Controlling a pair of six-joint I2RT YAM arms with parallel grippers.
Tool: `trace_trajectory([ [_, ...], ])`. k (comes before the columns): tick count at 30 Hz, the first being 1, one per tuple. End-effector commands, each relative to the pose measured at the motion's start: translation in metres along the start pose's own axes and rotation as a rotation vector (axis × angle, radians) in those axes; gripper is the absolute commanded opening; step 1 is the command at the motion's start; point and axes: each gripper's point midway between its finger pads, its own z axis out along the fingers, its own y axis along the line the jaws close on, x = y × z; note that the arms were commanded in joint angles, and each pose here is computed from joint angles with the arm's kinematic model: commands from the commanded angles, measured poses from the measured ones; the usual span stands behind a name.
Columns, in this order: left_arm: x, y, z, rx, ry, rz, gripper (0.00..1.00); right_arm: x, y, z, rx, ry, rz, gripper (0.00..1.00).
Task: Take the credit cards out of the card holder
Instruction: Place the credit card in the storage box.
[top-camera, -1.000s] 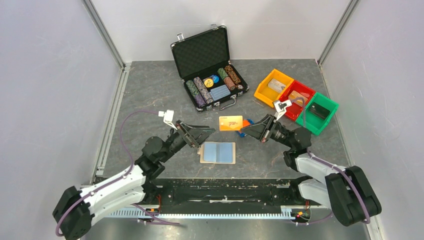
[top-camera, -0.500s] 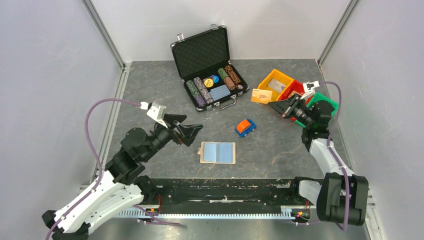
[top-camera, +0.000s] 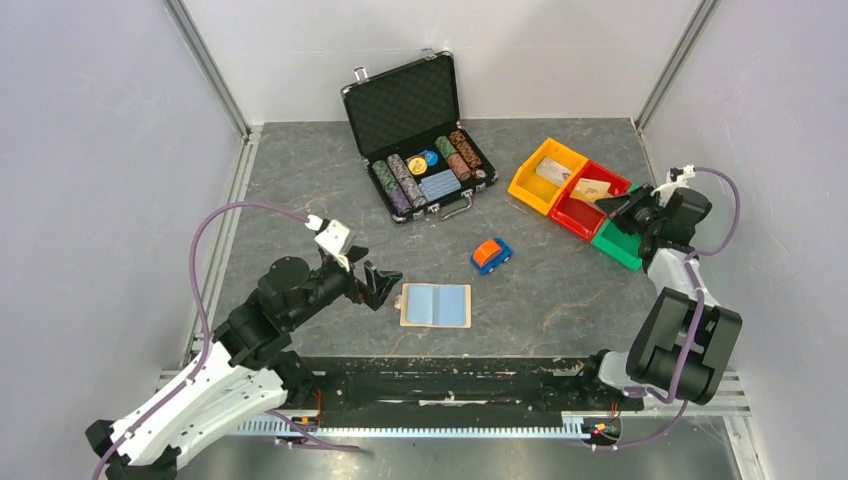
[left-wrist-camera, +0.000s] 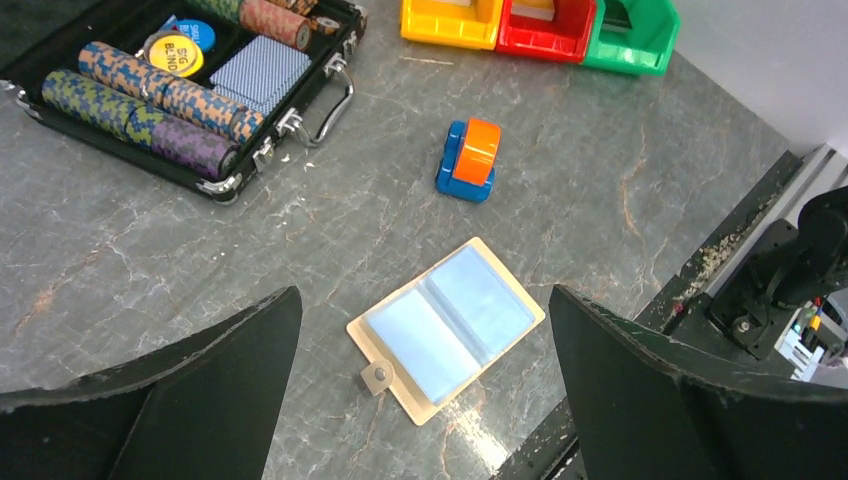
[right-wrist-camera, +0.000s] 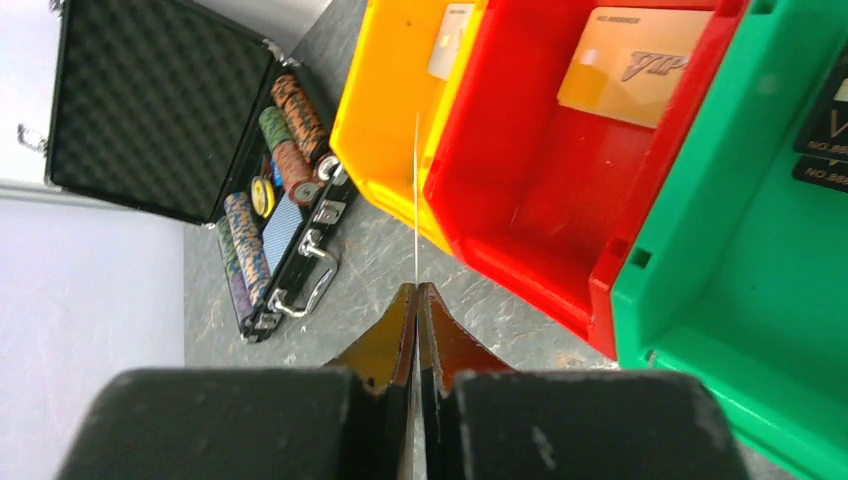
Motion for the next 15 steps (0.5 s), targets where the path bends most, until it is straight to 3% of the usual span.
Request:
trace_trajectory([
  [1,0.001,-0.001,0.001,0.027,0.015,0.077,1.0,-0.027,-0.015,0.01,0.091,-0.05,-0.009,0.0],
  [15,0.003,0.0,0.002,0.028,0.018,0.092,1.0,-0.047,-0.053,0.052,0.196,-0.029,0.064,0.0],
])
